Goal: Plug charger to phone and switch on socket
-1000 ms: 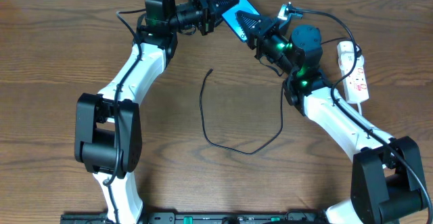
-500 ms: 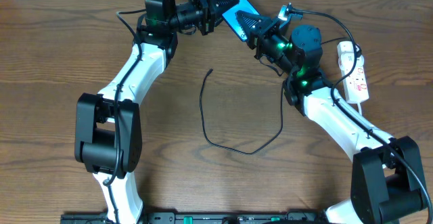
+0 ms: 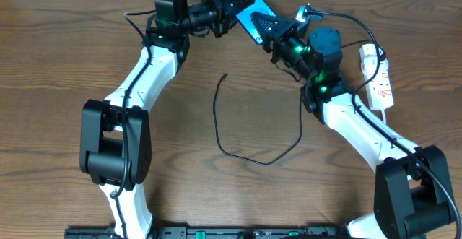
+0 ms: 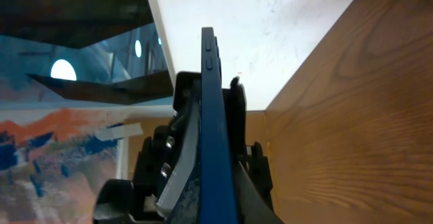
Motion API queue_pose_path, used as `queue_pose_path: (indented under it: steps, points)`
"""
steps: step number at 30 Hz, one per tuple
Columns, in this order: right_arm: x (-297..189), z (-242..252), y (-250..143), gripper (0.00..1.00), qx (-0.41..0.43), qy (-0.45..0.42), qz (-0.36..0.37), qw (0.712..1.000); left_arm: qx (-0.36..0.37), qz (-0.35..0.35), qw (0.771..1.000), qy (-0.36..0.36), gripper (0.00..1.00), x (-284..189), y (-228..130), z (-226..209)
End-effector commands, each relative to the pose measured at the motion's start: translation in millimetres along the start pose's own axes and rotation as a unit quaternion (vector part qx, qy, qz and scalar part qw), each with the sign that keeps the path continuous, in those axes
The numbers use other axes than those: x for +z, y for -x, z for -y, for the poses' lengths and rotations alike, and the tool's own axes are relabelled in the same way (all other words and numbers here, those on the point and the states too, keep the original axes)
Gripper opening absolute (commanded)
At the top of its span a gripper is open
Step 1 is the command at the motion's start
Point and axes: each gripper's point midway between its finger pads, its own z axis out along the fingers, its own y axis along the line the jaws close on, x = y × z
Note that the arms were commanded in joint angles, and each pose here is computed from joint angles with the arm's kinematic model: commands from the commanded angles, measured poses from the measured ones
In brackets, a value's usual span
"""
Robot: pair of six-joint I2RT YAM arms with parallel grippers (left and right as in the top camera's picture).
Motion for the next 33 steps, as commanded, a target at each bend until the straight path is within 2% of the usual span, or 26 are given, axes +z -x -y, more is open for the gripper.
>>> queue_pose_path:
  steps: [1, 3, 6, 12, 19, 22, 27, 33]
  points:
    - [3.6, 1.9, -43.5, 0.01, -0.024, -0.002, -0.082, 0.996, 0.032, 0.03, 0.999, -0.017, 0.17, -2.0, 7.4, 21.8]
    - [3.6, 1.9, -43.7, 0.01, -0.024, -0.002, -0.082, 0.996, 0.031, 0.03, 0.999, -0.016, 0.17, -2.0, 7.4, 21.8]
    - [3.6, 1.9, -43.4, 0.01, -0.024, -0.002, -0.081, 0.996, 0.032, 0.03, 0.999, -0.017, 0.08, -2.0, 7.4, 21.8]
    - [3.6, 1.9, -43.2, 0.02, -0.024, -0.002, -0.081, 0.996, 0.031, 0.03, 0.999, -0.016, 0.08, -2.0, 7.5, 21.8]
    - [4.1, 2.4, -38.8, 0.2, -0.027, -0.003, -0.069, 0.997, 0.038, 0.035, 0.999, -0.016, 0.07, -5.8, 11.7, 21.7]
    - [3.2, 2.7, -33.7, 0.33, -0.038, -0.003, -0.063, 0.997, 0.06, 0.044, 0.997, -0.015, 0.08, -12.7, 19.0, 21.5]
    - [1.0, 11.0, -24.9, 0.4, -0.081, -0.016, -0.056, 0.995, 0.089, 0.051, 0.995, 0.014, 0.07, -30.5, 33.2, 4.9]
    - [-4.6, 33.5, -18.1, 0.49, -0.172, -0.053, -0.068, 0.981, 0.083, 0.051, 0.992, 0.086, 0.07, -63.4, 47.2, -40.5]
